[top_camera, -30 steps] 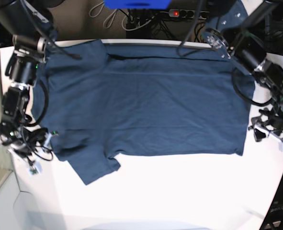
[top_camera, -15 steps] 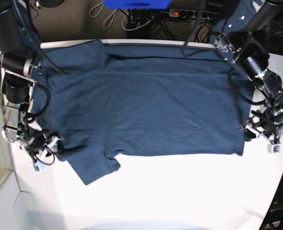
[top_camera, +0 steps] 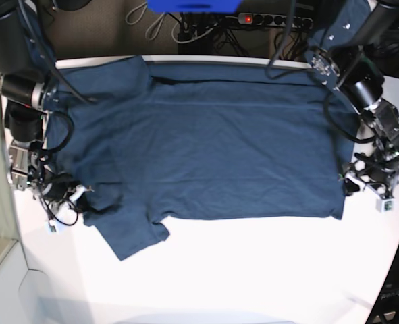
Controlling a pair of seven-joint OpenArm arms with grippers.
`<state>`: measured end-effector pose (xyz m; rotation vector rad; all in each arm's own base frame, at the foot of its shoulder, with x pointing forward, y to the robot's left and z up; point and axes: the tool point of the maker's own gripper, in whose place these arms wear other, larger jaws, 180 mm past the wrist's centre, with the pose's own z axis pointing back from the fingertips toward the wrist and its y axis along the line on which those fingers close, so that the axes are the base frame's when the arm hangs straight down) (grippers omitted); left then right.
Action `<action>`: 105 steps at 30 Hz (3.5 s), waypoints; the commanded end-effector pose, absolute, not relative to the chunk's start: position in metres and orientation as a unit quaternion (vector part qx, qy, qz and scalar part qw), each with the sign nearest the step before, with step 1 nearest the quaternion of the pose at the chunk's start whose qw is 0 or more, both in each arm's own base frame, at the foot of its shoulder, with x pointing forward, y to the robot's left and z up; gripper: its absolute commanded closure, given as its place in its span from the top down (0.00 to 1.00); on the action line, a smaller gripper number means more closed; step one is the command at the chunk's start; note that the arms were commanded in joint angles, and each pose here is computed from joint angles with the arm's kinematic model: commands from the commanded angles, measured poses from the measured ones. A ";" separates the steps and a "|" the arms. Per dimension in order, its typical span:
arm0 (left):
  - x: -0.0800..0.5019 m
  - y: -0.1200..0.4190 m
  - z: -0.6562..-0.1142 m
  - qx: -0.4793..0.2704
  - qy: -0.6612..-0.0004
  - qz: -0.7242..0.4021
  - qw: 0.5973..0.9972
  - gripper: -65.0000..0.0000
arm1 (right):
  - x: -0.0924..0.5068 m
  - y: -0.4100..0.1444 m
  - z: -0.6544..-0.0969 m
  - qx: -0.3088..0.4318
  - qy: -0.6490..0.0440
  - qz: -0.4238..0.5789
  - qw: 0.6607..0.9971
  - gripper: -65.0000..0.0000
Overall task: Layout the t-shirt on the table in an organized manner, then fold the t-shirt properly
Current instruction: 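Release the collar and grasp the hem corners with both grippers, then lift the hem with both grippers and fold it over toward the collar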
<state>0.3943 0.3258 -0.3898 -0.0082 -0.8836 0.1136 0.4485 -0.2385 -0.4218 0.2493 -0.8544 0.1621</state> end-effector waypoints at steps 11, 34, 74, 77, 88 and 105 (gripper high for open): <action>0.446 0.308 -0.375 -0.074 -0.498 0.078 0.861 0.66 | 0.449 -0.240 -0.421 0.111 -0.404 0.098 0.903 0.00; 0.460 0.301 -0.386 -0.052 -0.492 0.075 0.866 0.66 | 0.447 -0.236 -0.424 0.110 -0.397 0.108 0.905 0.00; 0.435 0.297 -0.393 -0.029 -0.456 0.051 0.888 0.00 | 0.448 -0.256 -0.417 0.100 -0.406 0.089 0.904 0.00; 0.432 0.295 -0.374 -0.005 -0.469 0.038 0.882 0.00 | 0.452 -0.269 -0.405 0.092 -0.416 0.072 0.902 0.00; 0.419 0.286 -0.343 0.020 -0.465 -0.014 0.885 0.00 | 0.409 -0.260 -0.360 -0.021 -0.445 0.171 0.879 0.00; 0.355 0.302 -0.351 0.076 -0.443 -0.010 0.893 0.00 | 0.326 -0.228 -0.305 -0.102 -0.479 0.261 0.832 0.00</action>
